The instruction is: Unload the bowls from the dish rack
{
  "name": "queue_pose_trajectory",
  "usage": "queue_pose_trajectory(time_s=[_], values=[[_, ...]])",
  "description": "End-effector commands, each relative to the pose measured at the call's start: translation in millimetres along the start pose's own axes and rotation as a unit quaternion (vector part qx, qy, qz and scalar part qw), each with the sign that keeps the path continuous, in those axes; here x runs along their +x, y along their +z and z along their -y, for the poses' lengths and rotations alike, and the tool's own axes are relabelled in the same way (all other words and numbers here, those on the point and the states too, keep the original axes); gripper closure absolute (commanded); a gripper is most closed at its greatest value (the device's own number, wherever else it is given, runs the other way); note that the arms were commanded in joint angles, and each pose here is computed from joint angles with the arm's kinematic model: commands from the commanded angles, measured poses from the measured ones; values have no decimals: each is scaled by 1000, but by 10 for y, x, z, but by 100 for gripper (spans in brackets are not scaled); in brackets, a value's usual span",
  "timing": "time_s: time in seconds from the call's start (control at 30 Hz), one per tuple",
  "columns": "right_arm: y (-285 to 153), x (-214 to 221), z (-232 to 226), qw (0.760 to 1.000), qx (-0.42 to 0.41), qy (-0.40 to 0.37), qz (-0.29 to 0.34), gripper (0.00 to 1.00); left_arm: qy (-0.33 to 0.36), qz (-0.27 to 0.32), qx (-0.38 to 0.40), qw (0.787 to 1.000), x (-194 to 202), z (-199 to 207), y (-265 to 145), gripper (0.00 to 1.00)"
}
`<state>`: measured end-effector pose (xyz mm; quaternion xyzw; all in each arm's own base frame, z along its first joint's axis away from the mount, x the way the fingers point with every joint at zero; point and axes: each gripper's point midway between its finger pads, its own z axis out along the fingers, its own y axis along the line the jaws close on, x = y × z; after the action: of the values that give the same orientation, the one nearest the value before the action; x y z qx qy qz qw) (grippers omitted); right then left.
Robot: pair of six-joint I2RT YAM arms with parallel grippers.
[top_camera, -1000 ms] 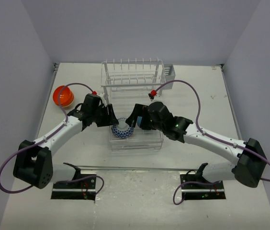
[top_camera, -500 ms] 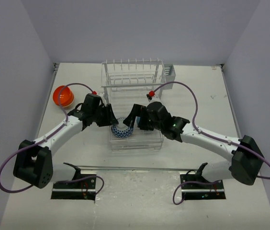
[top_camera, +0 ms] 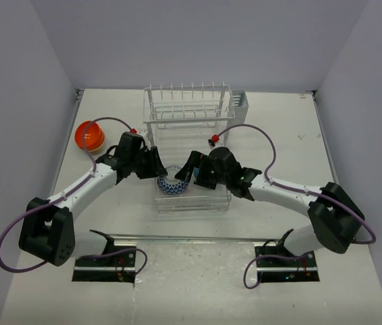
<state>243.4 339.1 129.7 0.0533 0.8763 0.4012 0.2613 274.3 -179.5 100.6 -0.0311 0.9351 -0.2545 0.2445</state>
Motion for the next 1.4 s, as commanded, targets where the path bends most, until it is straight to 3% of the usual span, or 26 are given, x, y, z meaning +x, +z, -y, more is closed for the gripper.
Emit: queue_pose_trajectory(time_s=[0.0,1.07,1.37], values=[[36,-34,-138,999,-40,13,1,1,32,29,-10,999,-161,11,-65,69],[94,13,63,999,-42,29,-8,1,34,35,-15,999,-190,13,-113,99],[99,4,110,999,-41,30,-6,1,34,40,-16,998,-212,16,-140,100]])
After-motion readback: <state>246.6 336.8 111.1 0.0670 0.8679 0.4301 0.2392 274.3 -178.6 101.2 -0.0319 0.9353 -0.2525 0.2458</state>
